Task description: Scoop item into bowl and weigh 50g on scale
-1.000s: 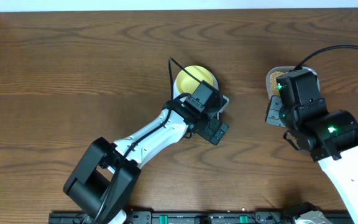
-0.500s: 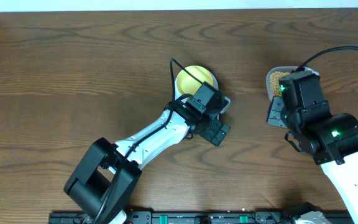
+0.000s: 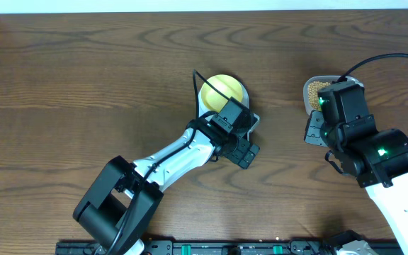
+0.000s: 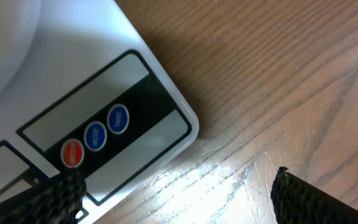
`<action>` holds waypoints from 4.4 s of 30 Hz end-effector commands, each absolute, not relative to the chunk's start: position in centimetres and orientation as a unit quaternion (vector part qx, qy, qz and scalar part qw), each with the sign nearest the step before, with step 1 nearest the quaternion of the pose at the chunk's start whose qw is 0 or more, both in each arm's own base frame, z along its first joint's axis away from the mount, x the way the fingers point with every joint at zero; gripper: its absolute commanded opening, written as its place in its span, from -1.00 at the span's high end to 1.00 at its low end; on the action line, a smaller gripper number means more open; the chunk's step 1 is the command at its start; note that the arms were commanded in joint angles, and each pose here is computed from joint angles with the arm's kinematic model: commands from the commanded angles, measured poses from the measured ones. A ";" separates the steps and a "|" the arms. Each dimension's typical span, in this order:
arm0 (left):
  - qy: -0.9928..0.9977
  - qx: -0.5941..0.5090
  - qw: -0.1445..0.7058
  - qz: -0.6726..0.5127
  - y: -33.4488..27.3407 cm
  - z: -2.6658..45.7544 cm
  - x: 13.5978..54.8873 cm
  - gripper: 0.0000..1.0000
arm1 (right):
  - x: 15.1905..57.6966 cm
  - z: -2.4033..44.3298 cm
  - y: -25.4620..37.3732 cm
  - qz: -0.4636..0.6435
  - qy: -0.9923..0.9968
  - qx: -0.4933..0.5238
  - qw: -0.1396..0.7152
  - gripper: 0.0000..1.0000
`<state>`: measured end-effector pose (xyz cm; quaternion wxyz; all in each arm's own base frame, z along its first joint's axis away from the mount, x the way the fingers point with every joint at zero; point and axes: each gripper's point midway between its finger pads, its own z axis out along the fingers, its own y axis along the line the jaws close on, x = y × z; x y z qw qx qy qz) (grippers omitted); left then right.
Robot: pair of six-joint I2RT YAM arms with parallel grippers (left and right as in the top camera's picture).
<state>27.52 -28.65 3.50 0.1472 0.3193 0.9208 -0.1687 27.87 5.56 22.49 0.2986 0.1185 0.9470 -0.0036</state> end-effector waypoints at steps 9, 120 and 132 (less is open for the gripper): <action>0.924 0.313 0.150 -0.162 -28.5 2.4 27.7 -0.96 | 27.9 23.3 5.3 -0.002 0.943 0.122 0.310 0.98; 0.929 0.275 0.217 -0.119 -18.2 24.4 22.0 -0.96 | 29.7 21.8 -3.5 -0.149 0.916 0.225 0.295 0.98; 0.929 0.275 0.217 -0.119 -18.2 24.4 22.0 -0.96 | 29.8 21.6 -4.4 -0.158 0.917 0.225 0.288 0.98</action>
